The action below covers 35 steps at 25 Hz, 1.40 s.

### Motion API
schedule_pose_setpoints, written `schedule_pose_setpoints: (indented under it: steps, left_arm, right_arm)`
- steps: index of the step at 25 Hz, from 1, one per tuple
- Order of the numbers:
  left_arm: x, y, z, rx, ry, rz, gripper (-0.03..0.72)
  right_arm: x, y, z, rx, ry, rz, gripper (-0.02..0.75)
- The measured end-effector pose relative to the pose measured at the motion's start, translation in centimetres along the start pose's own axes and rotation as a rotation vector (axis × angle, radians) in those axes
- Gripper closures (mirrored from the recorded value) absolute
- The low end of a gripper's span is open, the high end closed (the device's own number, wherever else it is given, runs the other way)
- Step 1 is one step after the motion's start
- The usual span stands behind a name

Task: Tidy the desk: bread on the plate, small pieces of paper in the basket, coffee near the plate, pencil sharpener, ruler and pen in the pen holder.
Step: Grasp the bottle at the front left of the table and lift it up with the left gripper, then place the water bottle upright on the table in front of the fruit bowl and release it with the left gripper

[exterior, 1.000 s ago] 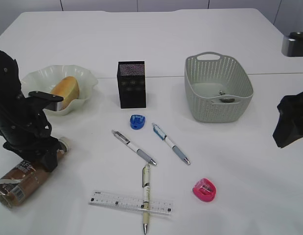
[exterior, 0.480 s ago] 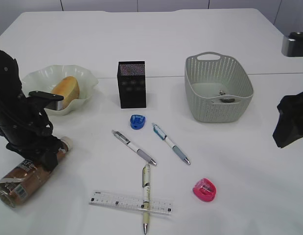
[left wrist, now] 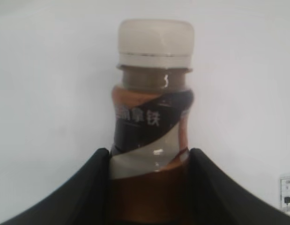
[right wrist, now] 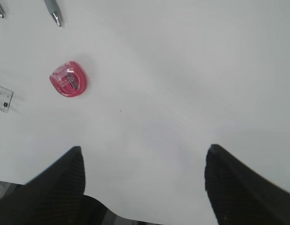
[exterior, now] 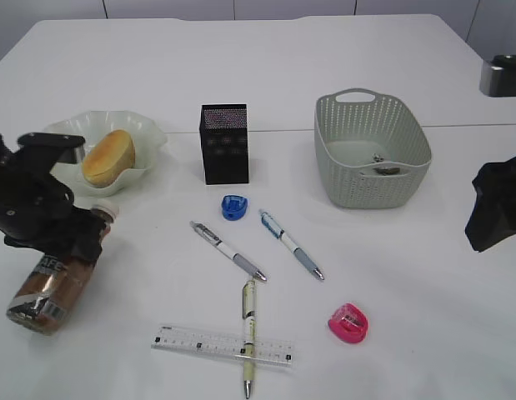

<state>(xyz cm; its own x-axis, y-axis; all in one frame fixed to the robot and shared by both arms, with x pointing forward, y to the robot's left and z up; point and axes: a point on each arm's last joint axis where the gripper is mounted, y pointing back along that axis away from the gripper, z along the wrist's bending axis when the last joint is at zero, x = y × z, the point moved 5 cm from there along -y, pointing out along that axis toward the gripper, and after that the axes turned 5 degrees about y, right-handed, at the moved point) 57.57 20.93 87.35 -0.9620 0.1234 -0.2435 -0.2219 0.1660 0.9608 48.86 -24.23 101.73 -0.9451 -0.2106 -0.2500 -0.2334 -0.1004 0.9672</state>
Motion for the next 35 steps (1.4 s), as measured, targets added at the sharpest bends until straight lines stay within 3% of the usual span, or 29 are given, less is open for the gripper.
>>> schedule_pose_setpoints:
  steps: [8,15,19,22,26,31,35]
  left_arm:
    - [3.1,7.4,0.5,-0.038,-0.075,-0.459,0.315]
    - [4.5,10.7,1.5,-0.076,-0.012,-0.823,0.318]
    - [4.6,10.9,1.7,-0.034,0.059,-0.962,0.318]
    - [4.2,11.1,0.5,0.051,0.002,-1.065,0.318]
    - [3.2,10.6,-1.2,0.160,-0.081,-1.152,0.318]
    - [2.4,8.3,-1.6,0.222,-0.082,-1.190,0.318]
    - [2.8,4.6,-1.2,0.215,-0.064,-1.089,0.318]
  right_arm:
    - [-0.1,0.0,0.0,0.000,0.000,-0.006,0.154]
    - [-0.1,0.0,0.0,0.000,0.000,-0.007,0.155]
    - [-0.1,0.0,0.0,0.000,0.000,-0.007,0.155]
    - [-0.2,0.0,0.0,0.001,0.000,-0.011,0.154]
    - [-0.2,0.0,0.0,0.001,0.000,-0.012,0.154]
    - [-0.2,0.0,0.0,0.001,0.000,-0.012,0.155]
    - [-0.2,0.0,0.0,0.002,0.001,-0.012,0.155]
